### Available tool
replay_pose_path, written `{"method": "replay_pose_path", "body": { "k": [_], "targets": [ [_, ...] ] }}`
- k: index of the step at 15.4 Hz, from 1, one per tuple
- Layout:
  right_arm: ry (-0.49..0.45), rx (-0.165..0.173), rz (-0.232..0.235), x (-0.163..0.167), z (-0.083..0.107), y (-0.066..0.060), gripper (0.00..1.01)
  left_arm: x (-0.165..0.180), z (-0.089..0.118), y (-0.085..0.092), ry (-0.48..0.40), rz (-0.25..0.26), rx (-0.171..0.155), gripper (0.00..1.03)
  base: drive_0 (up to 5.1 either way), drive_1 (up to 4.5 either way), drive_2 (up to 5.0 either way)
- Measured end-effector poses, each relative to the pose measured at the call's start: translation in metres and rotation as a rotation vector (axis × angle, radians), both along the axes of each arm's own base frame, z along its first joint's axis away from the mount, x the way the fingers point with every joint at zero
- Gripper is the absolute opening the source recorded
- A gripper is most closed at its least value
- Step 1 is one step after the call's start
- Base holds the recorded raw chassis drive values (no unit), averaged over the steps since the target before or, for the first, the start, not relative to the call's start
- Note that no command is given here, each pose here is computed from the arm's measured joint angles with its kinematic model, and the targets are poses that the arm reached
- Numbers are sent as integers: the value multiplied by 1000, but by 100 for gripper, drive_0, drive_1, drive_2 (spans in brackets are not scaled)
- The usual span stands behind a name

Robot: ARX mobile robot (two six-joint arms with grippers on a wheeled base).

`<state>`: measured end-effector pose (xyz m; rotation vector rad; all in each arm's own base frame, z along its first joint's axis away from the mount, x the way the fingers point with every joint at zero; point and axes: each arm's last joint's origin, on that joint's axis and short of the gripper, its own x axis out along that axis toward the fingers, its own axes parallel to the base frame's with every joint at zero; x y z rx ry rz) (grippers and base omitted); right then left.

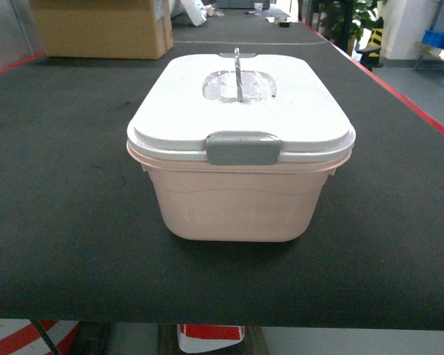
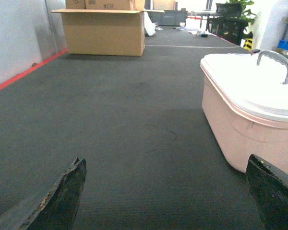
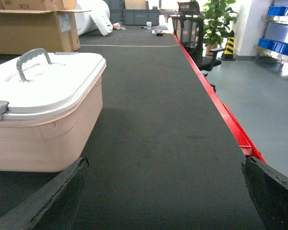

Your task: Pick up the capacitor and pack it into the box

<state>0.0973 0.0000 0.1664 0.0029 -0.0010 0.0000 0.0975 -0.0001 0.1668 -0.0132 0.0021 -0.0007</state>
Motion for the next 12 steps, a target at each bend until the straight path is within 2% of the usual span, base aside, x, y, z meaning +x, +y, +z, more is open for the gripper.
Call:
{"method": "replay_pose_path", "body": {
  "k": [12],
  "targets": [
    [0,0,0,0,0,0,98,0,0,0,0,0,0,98,0,0,0]
  ]
}}
